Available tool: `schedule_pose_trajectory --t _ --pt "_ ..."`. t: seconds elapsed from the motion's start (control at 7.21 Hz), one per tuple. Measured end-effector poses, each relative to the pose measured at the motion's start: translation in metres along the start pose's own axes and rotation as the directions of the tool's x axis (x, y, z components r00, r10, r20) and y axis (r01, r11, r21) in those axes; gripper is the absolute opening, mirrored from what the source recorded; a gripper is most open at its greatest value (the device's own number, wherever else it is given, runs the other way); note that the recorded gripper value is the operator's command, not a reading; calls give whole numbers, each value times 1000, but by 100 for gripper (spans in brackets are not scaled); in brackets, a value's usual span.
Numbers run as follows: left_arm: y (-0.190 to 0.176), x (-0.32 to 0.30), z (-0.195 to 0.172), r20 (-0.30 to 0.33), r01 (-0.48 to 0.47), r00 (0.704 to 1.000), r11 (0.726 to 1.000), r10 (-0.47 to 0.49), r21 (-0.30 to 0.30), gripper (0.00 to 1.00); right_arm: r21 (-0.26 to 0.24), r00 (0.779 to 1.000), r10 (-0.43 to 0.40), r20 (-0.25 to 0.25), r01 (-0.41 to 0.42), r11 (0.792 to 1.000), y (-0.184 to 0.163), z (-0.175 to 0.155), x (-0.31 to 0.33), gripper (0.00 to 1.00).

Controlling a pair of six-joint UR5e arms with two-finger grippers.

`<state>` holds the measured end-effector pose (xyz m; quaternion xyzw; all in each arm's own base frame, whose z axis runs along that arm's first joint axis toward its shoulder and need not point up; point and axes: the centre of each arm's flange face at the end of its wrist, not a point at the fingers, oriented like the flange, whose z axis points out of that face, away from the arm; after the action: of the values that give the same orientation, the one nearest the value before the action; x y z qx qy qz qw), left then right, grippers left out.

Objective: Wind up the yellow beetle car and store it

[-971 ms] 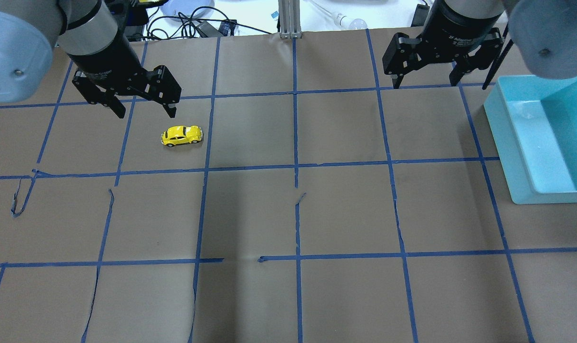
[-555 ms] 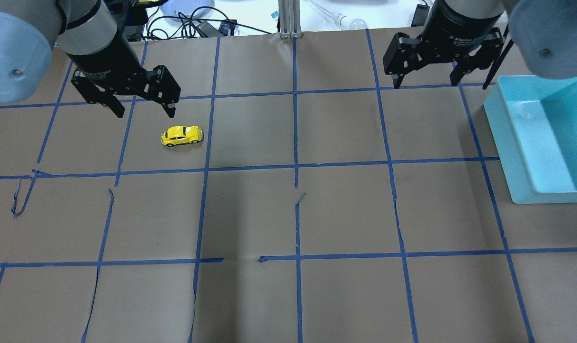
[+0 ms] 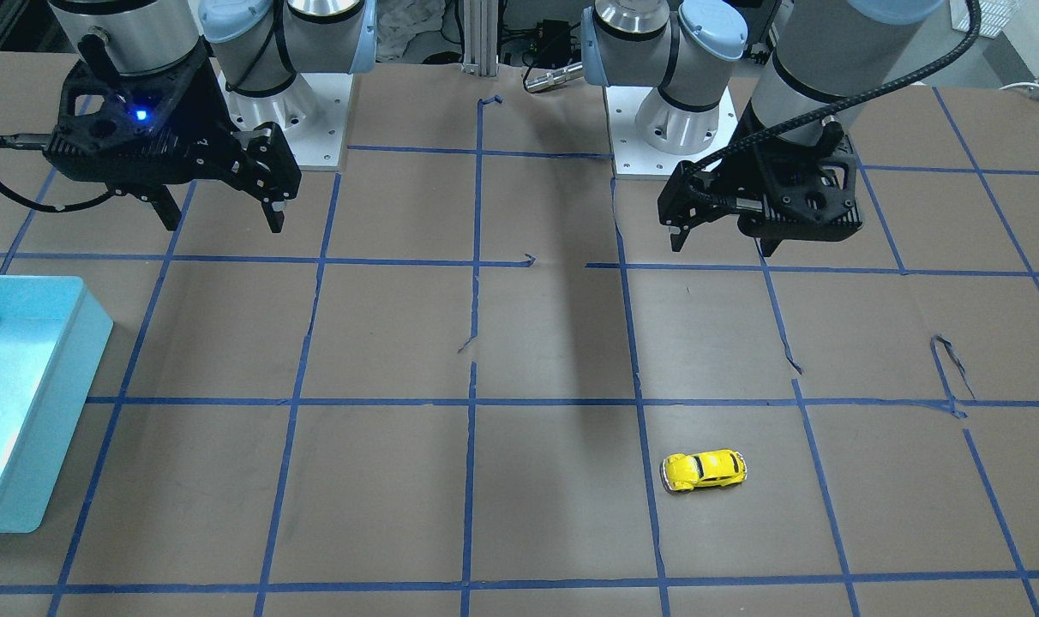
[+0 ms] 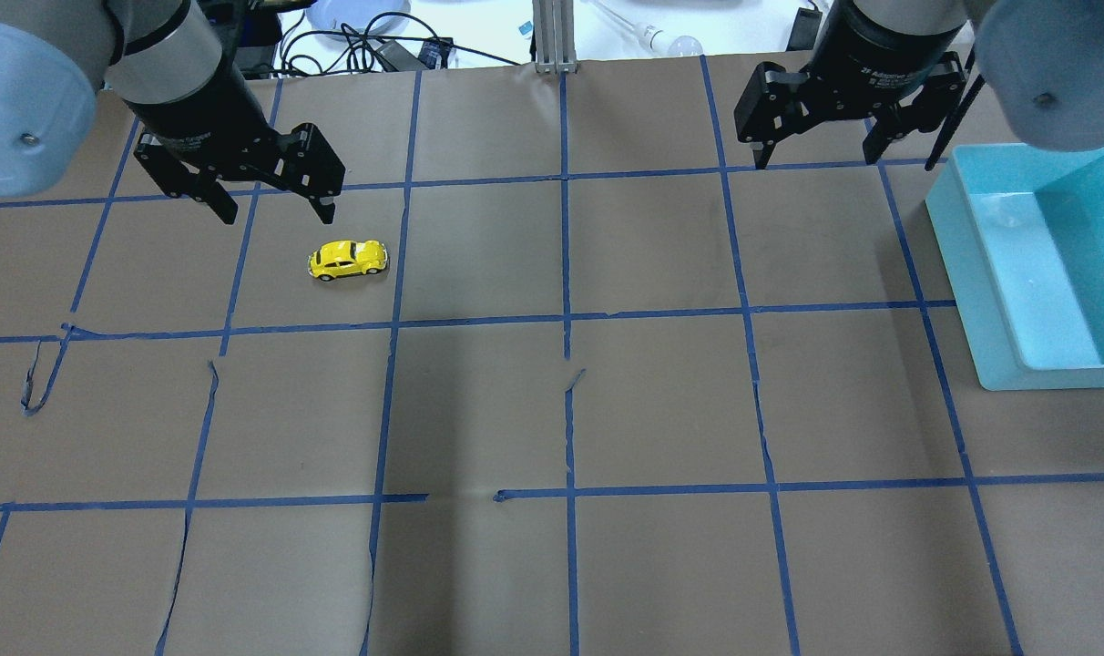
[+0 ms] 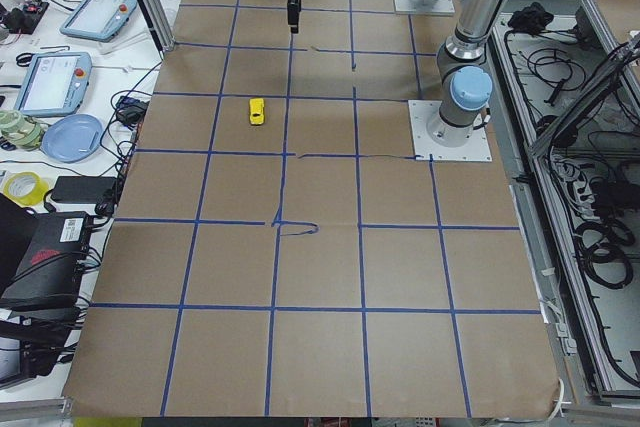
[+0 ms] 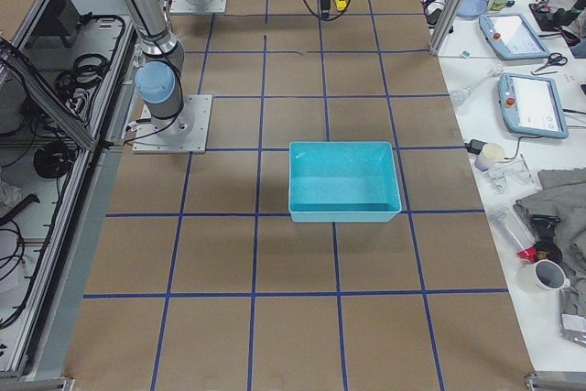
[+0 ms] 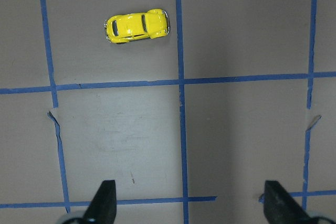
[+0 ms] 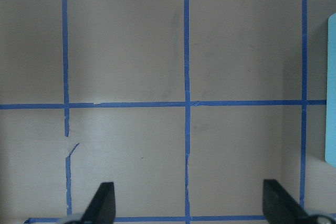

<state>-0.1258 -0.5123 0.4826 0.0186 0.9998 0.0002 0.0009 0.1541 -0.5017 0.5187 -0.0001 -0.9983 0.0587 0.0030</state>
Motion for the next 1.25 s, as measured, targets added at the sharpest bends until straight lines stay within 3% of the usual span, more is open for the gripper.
schedule_pose_trajectory --t 0.69,0.97,1.25 --pt "-2 -2 -2 2 3 1000 1000 -3 5 100 -1 1000 0 1 0 1000 0 0 0 100" --pt "-8 -4 -1 4 12 1000 999 -12 40 100 -1 1000 0 2 0 1000 0 1 0 100" --pt "-26 -23 4 -5 171 985 981 -171 93 100 -2 1000 0 2 0 1000 0 1 0 100"
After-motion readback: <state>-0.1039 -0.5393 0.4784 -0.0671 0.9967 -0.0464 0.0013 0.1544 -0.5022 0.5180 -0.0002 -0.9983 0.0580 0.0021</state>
